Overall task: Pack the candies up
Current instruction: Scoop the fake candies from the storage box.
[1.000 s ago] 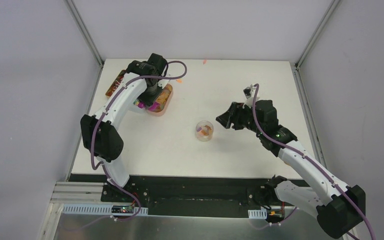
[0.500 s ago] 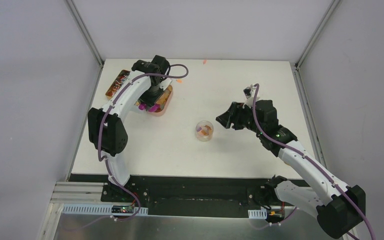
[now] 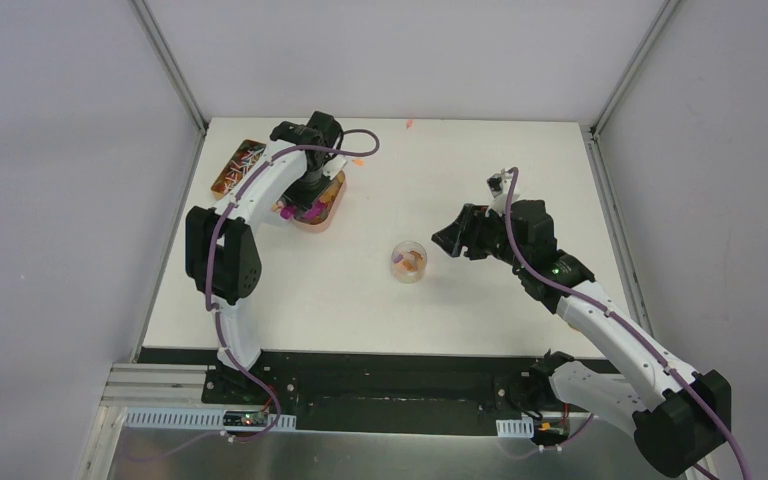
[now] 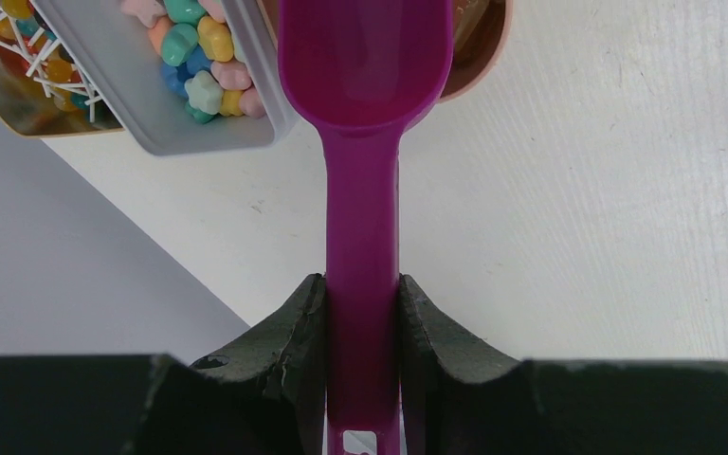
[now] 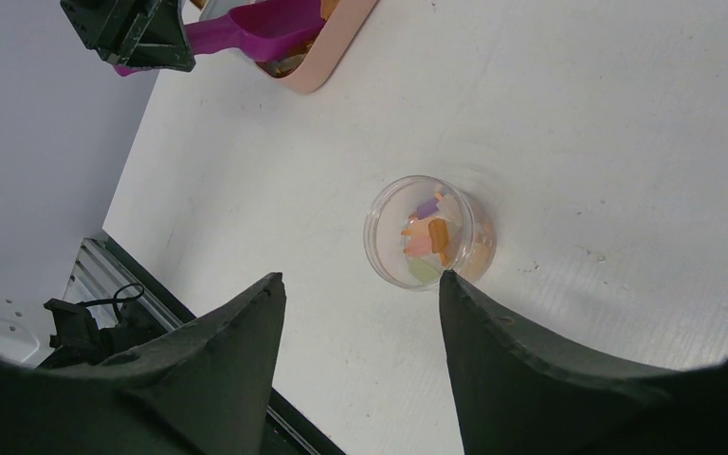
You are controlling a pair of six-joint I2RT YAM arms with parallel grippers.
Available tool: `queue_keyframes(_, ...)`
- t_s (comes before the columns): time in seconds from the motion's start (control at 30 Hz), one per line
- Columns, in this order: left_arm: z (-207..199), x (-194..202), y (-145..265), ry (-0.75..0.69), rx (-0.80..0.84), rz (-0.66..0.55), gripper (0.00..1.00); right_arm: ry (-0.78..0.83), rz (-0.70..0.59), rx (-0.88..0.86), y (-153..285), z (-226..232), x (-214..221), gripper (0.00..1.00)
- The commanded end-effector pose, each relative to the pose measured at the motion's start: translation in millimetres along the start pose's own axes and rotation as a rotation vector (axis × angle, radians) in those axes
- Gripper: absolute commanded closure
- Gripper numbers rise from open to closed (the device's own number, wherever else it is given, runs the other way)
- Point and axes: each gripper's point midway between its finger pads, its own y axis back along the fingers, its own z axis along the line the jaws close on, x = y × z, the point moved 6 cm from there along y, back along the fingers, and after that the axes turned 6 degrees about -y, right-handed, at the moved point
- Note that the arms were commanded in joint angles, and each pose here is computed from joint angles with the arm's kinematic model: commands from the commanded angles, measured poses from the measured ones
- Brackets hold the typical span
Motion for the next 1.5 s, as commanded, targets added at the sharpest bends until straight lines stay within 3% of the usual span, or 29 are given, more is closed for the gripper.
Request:
queue_keyframes(0.0, 9, -7, -5, 0.016, -0.013, -0.064, 1.0, 0.004, -0.062, -0.034, 7, 11, -15, 0.37)
queue_keyframes(0.67, 9, -16, -25, 0.044, -0.012, -0.148, 1.0, -0.001, -0.062, -0.036, 3, 9, -13, 0.36)
queue_keyframes(1.47, 7, 5, -39, 0.064, -0.059, -0.176, 1.0, -0.005, -0.06, -0.033, 1, 6, -9, 0.36)
